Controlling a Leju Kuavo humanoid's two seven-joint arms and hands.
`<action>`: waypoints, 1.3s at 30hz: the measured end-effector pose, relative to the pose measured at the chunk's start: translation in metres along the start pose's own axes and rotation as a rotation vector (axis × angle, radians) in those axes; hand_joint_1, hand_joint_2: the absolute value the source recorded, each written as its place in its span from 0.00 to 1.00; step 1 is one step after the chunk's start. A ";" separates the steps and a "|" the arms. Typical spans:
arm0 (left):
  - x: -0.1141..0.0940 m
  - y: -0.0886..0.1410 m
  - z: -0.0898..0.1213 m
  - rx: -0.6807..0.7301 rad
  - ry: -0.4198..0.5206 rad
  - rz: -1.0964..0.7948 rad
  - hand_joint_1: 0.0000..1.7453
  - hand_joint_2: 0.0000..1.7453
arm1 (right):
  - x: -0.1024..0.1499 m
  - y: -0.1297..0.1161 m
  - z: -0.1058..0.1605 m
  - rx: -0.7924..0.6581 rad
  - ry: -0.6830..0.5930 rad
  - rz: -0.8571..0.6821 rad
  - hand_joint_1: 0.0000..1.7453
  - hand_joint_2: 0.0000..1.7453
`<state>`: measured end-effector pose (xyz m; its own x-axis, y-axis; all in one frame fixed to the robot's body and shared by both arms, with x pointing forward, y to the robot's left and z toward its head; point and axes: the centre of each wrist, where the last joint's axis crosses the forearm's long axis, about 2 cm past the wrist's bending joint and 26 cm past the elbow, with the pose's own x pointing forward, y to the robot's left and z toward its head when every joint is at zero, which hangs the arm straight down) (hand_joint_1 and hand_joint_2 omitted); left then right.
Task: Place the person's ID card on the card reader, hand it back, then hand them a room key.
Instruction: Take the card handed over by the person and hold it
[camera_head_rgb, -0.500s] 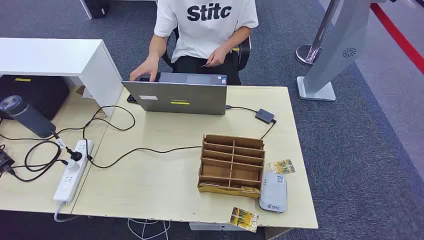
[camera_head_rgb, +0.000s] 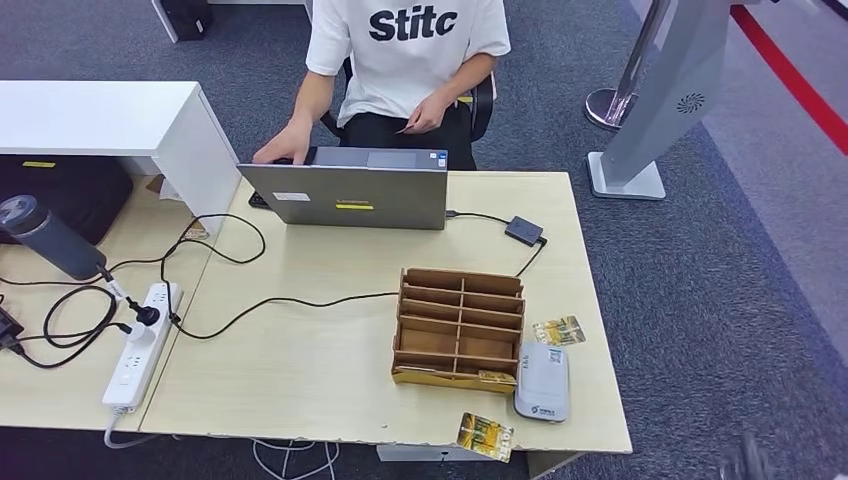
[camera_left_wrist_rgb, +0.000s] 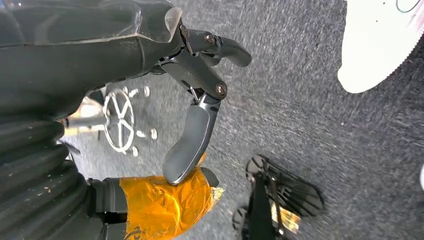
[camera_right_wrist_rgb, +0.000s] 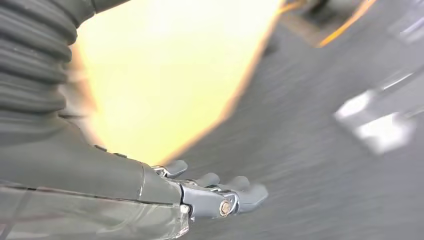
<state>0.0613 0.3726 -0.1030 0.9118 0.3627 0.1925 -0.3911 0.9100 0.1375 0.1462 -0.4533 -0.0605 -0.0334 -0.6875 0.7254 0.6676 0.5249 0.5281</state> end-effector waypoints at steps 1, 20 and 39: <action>0.000 -0.001 0.000 0.003 0.005 0.015 0.00 1.00 | 0.004 0.018 -0.011 0.032 -0.077 0.024 0.00 1.00; -0.020 -0.014 0.001 0.022 0.020 0.116 0.00 1.00 | 0.072 0.219 0.025 0.725 -0.874 0.358 0.00 1.00; -0.020 -0.016 0.002 -0.034 0.045 0.109 0.00 1.00 | 0.057 0.320 0.069 0.836 -1.234 0.877 0.00 1.00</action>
<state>0.0496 0.3504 -0.1075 0.8691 0.4679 0.1604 -0.4845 0.8707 0.0850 0.3064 -0.2899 0.1805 -0.6712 0.4724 0.5712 0.2752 0.8744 -0.3997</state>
